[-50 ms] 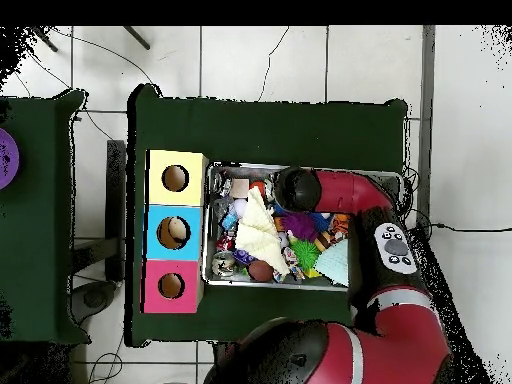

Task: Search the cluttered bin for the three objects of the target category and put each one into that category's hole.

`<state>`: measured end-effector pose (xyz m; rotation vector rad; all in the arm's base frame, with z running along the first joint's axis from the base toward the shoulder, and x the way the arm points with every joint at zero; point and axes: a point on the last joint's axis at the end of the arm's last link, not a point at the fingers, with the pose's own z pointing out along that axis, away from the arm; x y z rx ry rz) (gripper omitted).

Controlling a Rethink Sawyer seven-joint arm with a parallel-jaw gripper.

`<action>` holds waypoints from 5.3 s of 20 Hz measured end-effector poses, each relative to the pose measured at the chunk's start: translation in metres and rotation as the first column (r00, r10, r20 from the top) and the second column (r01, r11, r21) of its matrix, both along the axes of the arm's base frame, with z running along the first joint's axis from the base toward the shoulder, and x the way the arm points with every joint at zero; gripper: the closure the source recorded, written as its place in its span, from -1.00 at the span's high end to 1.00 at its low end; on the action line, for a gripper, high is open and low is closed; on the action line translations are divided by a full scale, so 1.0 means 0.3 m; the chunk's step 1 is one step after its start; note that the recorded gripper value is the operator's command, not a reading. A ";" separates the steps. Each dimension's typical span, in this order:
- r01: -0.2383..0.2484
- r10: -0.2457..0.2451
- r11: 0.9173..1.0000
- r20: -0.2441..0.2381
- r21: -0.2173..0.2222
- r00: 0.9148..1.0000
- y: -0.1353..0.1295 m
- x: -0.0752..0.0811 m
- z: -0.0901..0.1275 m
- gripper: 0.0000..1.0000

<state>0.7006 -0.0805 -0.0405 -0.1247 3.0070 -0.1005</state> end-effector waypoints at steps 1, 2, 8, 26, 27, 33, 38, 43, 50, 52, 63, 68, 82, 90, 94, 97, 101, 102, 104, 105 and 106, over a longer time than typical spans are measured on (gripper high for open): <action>-0.002 0.002 1.000 0.004 0.000 1.000 0.000 -0.001 0.000 1.00; -0.003 0.003 1.000 0.006 0.000 1.000 0.001 -0.001 0.000 1.00; -0.004 0.004 1.000 0.010 0.004 1.000 -0.002 -0.002 -0.001 1.00; 0.007 -0.006 1.000 -0.021 0.018 1.000 -0.009 0.012 -0.005 1.00; 0.007 -0.007 1.000 -0.024 0.018 1.000 -0.010 0.013 -0.005 1.00; 0.007 -0.007 1.000 -0.025 0.019 1.000 -0.009 0.015 -0.006 -1.00; -0.006 0.006 1.000 -0.026 -0.001 1.000 0.002 0.015 -0.002 -1.00; -0.015 0.014 1.000 -0.027 -0.012 1.000 0.011 0.016 0.001 -1.00; -0.020 0.020 1.000 -0.021 -0.012 1.000 0.021 0.012 0.004 -1.00; -0.023 0.022 1.000 -0.015 -0.012 1.000 0.025 0.009 0.004 -1.00; -0.032 0.032 0.999 0.027 0.001 0.999 0.053 -0.011 0.002 -1.00; -0.032 0.032 0.999 0.030 0.002 0.999 0.052 -0.014 0.001 -1.00; -0.026 0.026 1.000 0.039 0.008 0.999 0.041 -0.035 0.014 -1.00; -0.019 0.019 1.000 0.060 0.012 0.998 0.024 -0.100 0.074 -1.00; -0.025 0.025 1.000 0.058 0.013 0.998 0.039 -0.132 0.126 -1.00; -0.028 0.027 1.000 0.055 0.013 0.998 0.046 -0.149 0.152 -1.00; -0.029 0.029 0.999 0.050 0.015 0.998 0.056 -0.170 0.176 -1.00; -0.029 0.029 0.999 0.048 0.016 0.998 0.058 -0.174 0.177 -1.00; -0.031 0.030 0.999 0.043 0.018 0.999 0.065 -0.188 0.177 -1.00; -0.032 0.031 0.999 0.038 0.020 0.999 0.069 -0.198 0.178 -1.00; -0.031 0.031 0.999 0.037 0.021 0.999 0.071 -0.200 0.178 -1.00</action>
